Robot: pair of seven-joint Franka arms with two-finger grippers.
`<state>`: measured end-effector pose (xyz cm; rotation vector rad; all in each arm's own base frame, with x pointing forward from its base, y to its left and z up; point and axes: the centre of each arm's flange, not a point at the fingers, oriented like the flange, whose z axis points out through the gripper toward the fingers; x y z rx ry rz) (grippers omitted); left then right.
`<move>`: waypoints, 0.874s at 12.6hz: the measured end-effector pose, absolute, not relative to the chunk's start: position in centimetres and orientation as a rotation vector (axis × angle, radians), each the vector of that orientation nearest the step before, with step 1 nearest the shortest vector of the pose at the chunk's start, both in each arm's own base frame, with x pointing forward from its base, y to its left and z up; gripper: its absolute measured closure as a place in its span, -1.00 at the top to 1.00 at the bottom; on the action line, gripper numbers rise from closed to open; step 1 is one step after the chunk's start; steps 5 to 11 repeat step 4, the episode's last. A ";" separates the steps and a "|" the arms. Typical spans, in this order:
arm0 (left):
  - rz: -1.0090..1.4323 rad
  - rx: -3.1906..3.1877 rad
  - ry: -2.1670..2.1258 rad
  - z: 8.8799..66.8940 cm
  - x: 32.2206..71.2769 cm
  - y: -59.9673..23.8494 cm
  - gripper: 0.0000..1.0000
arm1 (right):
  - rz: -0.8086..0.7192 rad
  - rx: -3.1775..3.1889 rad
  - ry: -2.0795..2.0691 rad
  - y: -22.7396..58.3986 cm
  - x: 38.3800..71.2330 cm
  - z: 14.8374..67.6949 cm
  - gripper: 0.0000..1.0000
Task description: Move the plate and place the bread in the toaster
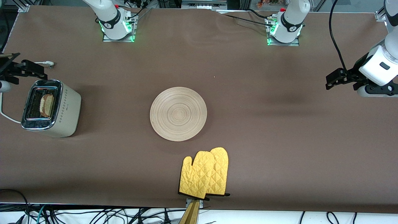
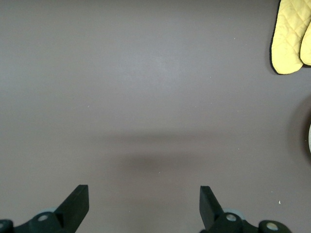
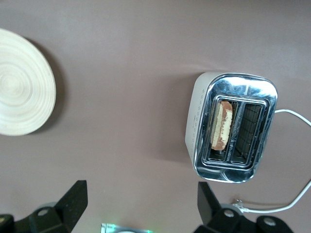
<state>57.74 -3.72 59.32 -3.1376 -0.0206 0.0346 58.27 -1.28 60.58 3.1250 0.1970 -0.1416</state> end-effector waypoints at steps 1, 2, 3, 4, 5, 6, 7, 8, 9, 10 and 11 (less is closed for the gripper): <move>0.035 -3.138 -0.021 59.3 57.7 -3.7 1.00 | -0.097 3.128 0.174 -1.1 57.3 60.0 1.00; 0.035 -3.138 -0.021 59.3 57.7 -3.7 1.00 | -0.072 3.131 0.171 -1.3 56.4 59.2 1.00; 0.036 -3.138 -0.021 59.3 57.7 -3.7 1.00 | -0.067 3.132 0.175 -1.7 55.7 58.5 1.00; 0.036 -3.138 -0.021 59.3 57.7 -3.7 1.00 | -0.063 3.134 0.177 -2.0 55.3 58.2 1.00; 0.036 -3.138 -0.021 59.3 57.7 -3.7 1.00 | -0.063 3.134 0.177 -2.0 55.3 58.2 1.00; 0.036 -3.138 -0.021 59.3 57.7 -3.7 1.00 | -0.063 3.134 0.177 -2.0 55.3 58.2 1.00; 0.036 -3.138 -0.021 59.3 57.7 -3.7 1.00 | -0.063 3.134 0.177 -2.0 55.3 58.2 1.00; 0.036 -3.138 -0.021 59.3 57.7 -3.7 1.00 | -0.063 3.134 0.177 -2.0 55.3 58.2 1.00; 0.036 -3.138 -0.021 59.3 57.7 -3.7 1.00 | -0.063 3.134 0.177 -2.0 55.3 58.2 1.00; 0.036 -3.138 -0.021 59.3 57.7 -3.7 1.00 | -0.063 3.134 0.177 -2.0 55.3 58.2 1.00; 0.036 -3.138 -0.021 59.3 57.7 -3.7 1.00 | -0.063 3.134 0.177 -2.0 55.3 58.2 1.00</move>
